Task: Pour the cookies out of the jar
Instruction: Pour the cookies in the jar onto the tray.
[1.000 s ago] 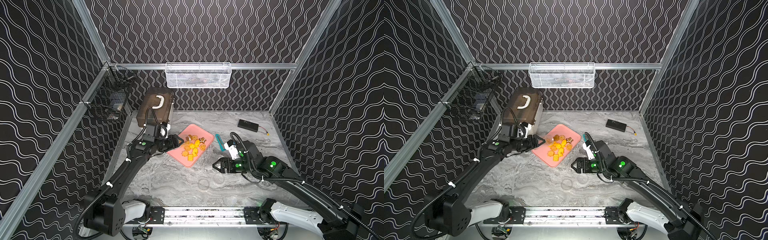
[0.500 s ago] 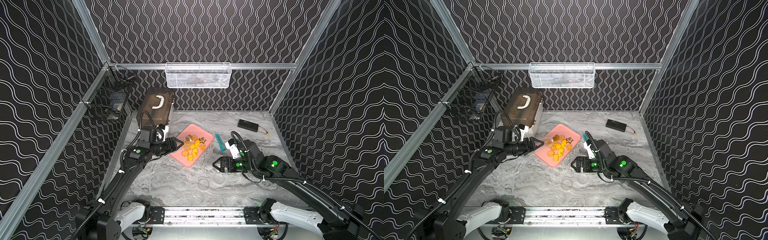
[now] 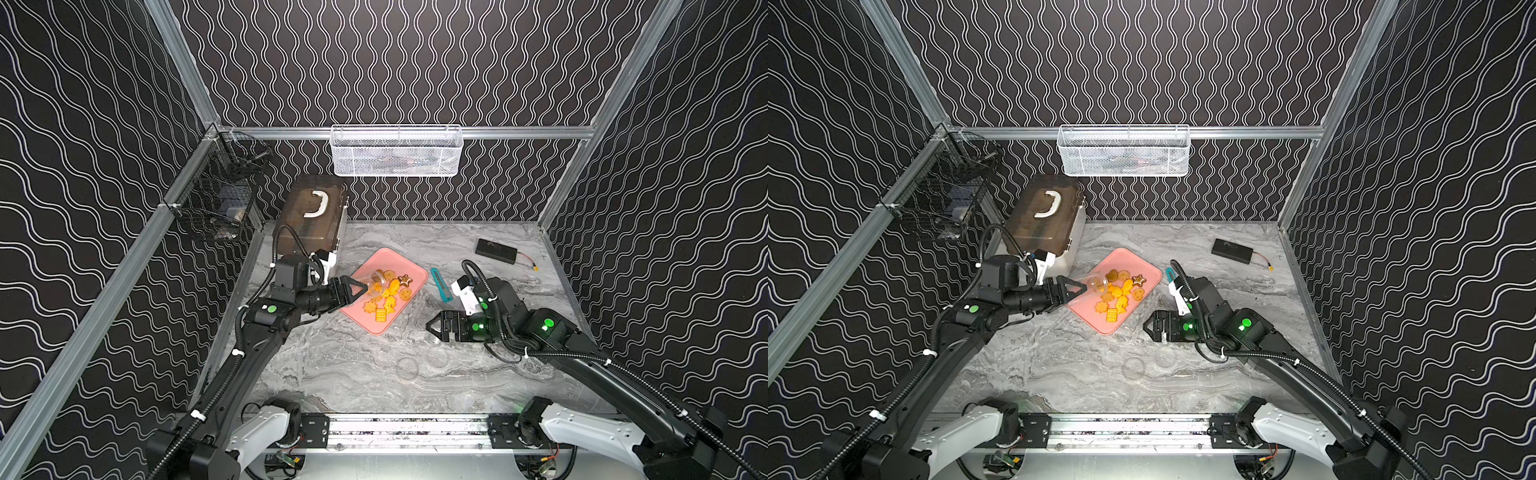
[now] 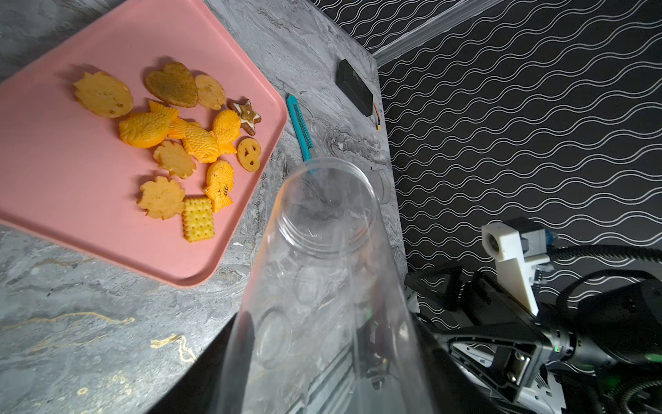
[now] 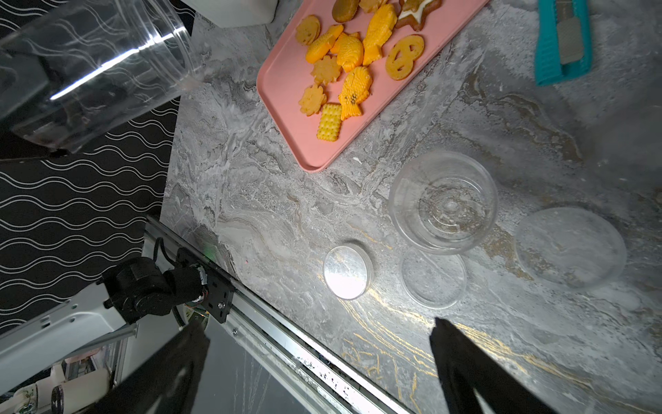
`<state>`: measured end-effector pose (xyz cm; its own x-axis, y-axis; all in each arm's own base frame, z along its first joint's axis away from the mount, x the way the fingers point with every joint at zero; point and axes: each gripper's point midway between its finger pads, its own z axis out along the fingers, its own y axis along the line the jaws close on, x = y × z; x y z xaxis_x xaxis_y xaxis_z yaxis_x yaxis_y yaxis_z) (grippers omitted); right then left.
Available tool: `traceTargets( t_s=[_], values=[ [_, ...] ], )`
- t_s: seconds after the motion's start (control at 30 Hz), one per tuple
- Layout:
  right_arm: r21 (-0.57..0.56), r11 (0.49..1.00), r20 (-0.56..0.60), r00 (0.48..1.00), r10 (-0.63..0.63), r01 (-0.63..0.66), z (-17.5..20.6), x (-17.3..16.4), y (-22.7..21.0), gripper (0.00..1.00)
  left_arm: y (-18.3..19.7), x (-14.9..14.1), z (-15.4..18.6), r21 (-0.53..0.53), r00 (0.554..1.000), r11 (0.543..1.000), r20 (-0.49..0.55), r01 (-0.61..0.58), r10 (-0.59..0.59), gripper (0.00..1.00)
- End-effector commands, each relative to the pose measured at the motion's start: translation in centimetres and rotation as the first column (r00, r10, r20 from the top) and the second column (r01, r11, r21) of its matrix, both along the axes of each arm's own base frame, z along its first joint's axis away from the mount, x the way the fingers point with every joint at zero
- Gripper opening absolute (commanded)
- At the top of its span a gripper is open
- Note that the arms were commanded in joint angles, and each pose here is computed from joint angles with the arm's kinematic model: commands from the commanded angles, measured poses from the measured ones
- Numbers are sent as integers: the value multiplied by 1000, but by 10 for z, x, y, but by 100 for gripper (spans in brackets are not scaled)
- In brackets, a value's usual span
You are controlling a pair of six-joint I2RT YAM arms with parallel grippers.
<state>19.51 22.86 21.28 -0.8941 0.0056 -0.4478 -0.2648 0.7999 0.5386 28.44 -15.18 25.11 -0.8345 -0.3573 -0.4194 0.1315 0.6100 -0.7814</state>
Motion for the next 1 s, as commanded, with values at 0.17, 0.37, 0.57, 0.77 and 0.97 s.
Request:
traceTargets(
  t_s=[0.17, 0.37, 0.57, 0.77, 0.97],
  values=[
    [-6, 1000, -15, 1000, -24, 24, 0, 0, -4, 100, -6, -8, 26, -65, 997, 997, 70, 46, -42, 36],
    [-3, 1000, -20, 999, -30, 30, 1, 1, -3, 100, -9, -15, 37, -117, 994, 990, 90, 76, -66, 36],
    [12, 999, -25, 999, -34, 34, 2, 0, -2, 100, -16, -25, 49, -178, 986, 974, 118, 137, -117, 36],
    [35, 999, -27, 999, -28, 29, 6, -1, 1, 100, -22, -30, 63, -250, 975, 950, 160, 189, -152, 36],
    [45, 999, -26, 999, -30, 31, 8, -2, 0, 100, -24, -32, 65, -264, 971, 942, 170, 208, -167, 36]
  ],
)
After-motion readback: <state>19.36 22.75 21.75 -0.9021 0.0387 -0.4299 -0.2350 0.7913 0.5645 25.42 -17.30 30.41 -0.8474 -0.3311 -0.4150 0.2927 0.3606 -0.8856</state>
